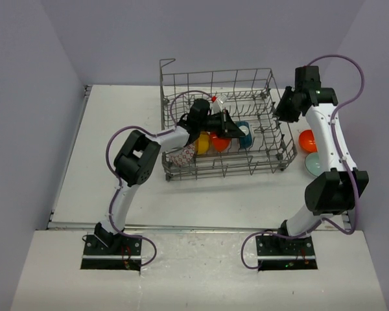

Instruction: Unload the bowls from the dish rack

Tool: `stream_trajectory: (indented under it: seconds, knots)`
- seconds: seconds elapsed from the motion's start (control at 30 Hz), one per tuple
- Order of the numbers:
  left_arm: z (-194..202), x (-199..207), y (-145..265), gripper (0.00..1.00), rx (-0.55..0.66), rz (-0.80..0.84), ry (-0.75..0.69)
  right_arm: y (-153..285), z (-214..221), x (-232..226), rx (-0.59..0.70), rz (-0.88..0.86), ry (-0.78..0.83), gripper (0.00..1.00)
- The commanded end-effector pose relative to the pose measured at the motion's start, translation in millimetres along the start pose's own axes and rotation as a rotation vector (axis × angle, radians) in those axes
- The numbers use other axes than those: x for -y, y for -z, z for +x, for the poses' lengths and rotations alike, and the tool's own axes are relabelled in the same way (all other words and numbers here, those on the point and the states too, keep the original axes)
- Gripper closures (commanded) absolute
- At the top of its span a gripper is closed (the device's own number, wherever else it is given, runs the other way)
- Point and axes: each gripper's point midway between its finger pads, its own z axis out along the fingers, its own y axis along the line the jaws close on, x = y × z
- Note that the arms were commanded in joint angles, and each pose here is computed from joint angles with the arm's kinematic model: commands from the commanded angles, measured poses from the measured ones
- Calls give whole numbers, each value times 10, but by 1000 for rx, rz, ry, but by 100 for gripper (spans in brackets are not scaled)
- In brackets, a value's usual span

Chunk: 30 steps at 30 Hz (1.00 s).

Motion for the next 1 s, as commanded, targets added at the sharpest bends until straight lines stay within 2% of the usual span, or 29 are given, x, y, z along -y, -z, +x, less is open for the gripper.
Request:
stream_trajectory:
  seconds: [0.0,0.07,0.1,0.17,0.43,0.67,0.83,0.93,0.97]
  knots:
    - [-535,918,300,100,161,144,-282,-28,32,153,-23,58,3,70]
    - [-550,908,326,100,171,143,-278,-67,61,175,-37,64,8,69]
    - [-559,866,328,100,173,135,-273,-92,103,207,-57,79,11,61]
    - [-560,813,319,100,170,124,-268,-172,138,287,-77,121,22,57]
    - [-448,518,286,100,152,74,-224,-268,-2,582,-48,237,14,49]
    - [-376,426,298,100,131,71,-220,-373,-183,774,-43,298,-10,49]
    - [-406,417,277,100,123,77,-219,-583,-58,793,-109,296,-11,50]
    - [-439,430,252,100,117,84,-218,-667,48,811,-134,291,-21,56]
    - [-434,406,234,100,109,86,-215,-687,62,806,-134,285,-24,63]
